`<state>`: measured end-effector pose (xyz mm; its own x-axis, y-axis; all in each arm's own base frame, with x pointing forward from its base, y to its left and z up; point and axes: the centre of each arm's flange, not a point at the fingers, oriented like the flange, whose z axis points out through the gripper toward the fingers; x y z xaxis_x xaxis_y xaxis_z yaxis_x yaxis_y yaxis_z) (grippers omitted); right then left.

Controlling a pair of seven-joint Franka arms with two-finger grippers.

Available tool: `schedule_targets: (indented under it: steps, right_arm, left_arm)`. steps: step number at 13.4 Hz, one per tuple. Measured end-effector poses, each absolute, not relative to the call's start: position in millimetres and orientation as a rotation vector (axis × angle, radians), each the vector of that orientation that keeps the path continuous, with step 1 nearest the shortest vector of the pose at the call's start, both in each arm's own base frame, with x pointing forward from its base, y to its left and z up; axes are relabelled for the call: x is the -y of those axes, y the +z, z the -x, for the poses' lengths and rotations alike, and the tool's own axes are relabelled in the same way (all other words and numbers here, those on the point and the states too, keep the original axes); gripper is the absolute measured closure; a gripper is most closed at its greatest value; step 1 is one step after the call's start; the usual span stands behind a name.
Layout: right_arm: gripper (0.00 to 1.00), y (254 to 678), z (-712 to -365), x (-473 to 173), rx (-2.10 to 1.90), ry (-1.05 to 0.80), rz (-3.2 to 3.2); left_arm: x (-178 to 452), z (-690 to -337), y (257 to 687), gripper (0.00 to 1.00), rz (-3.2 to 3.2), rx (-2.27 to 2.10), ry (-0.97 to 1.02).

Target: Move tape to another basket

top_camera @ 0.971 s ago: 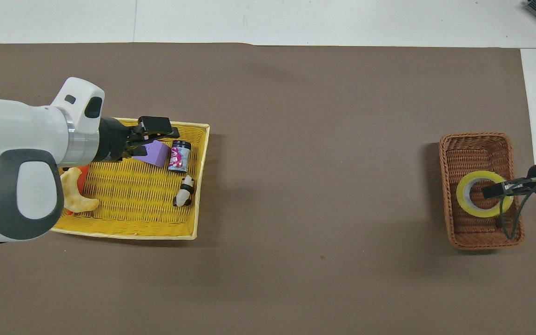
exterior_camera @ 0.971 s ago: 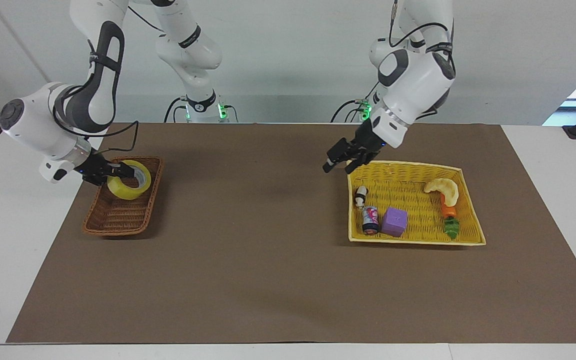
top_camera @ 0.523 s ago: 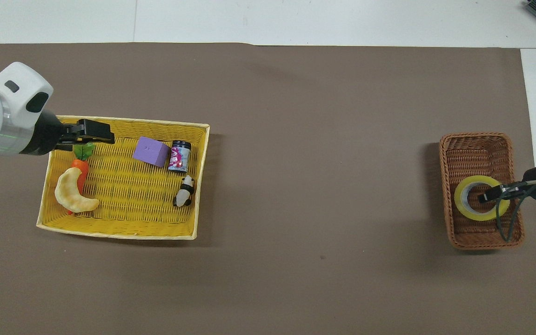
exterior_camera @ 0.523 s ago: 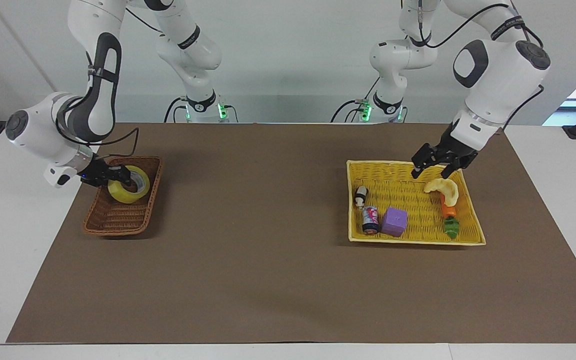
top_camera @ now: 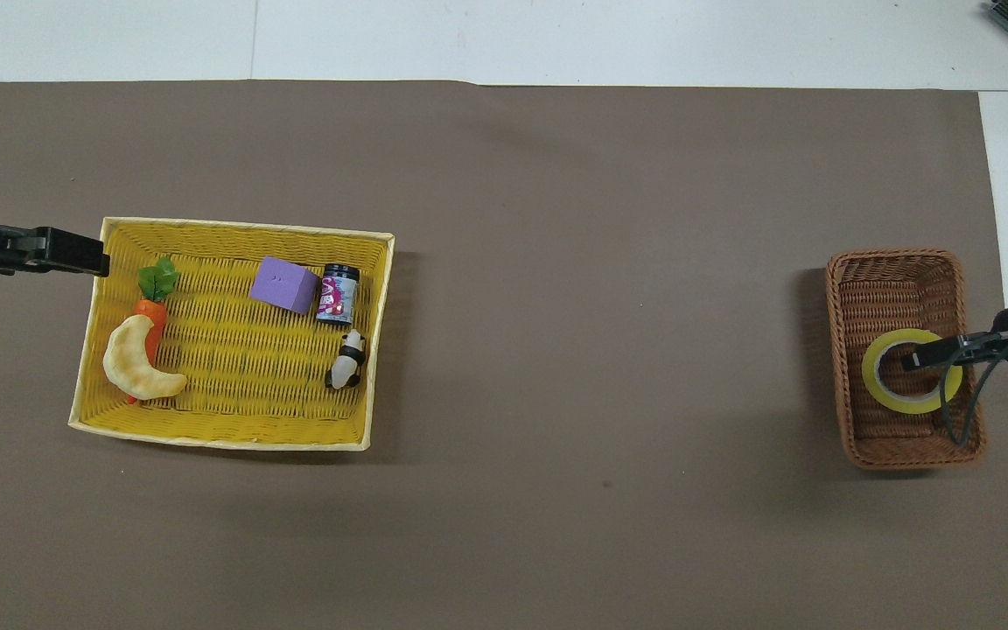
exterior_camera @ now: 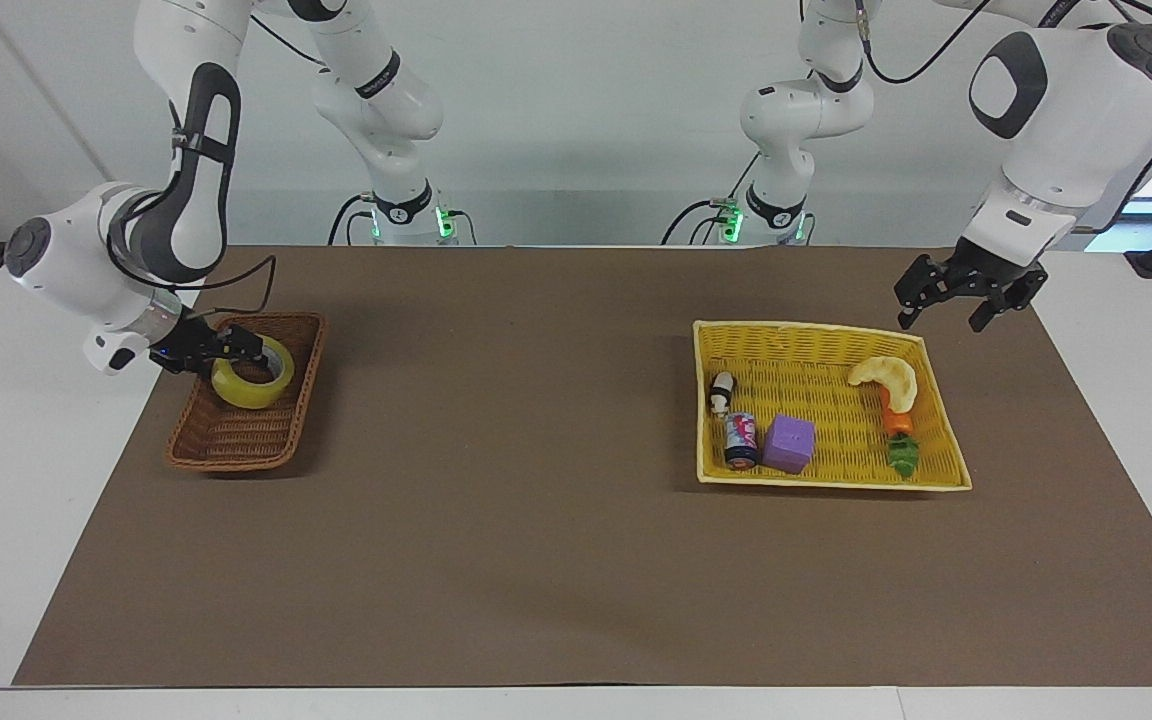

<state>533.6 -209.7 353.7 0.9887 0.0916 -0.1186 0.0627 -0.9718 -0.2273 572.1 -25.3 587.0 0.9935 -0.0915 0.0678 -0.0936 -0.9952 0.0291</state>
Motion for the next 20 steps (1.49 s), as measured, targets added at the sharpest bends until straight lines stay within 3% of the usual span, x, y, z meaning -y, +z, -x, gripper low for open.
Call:
schedule_targets:
  steps: [8,14,20]
  right_arm:
    - [0.0,358.4,-556.8,192.3,0.544,0.137,2.938]
    - [0.0,356.3,-560.3,184.2,0.842,0.214,2.946]
    - [0.0,375.5,-581.7,158.2,0.627,0.139,3.058]
  left_arm:
    - [22.4,-570.0,590.6,0.0,-3.107,0.146,0.079]
    - [16.0,-564.6,611.5,0.0,-3.109,0.157,0.05]
    - [11.6,-559.4,623.9,0.0,-3.11,0.15,0.049]
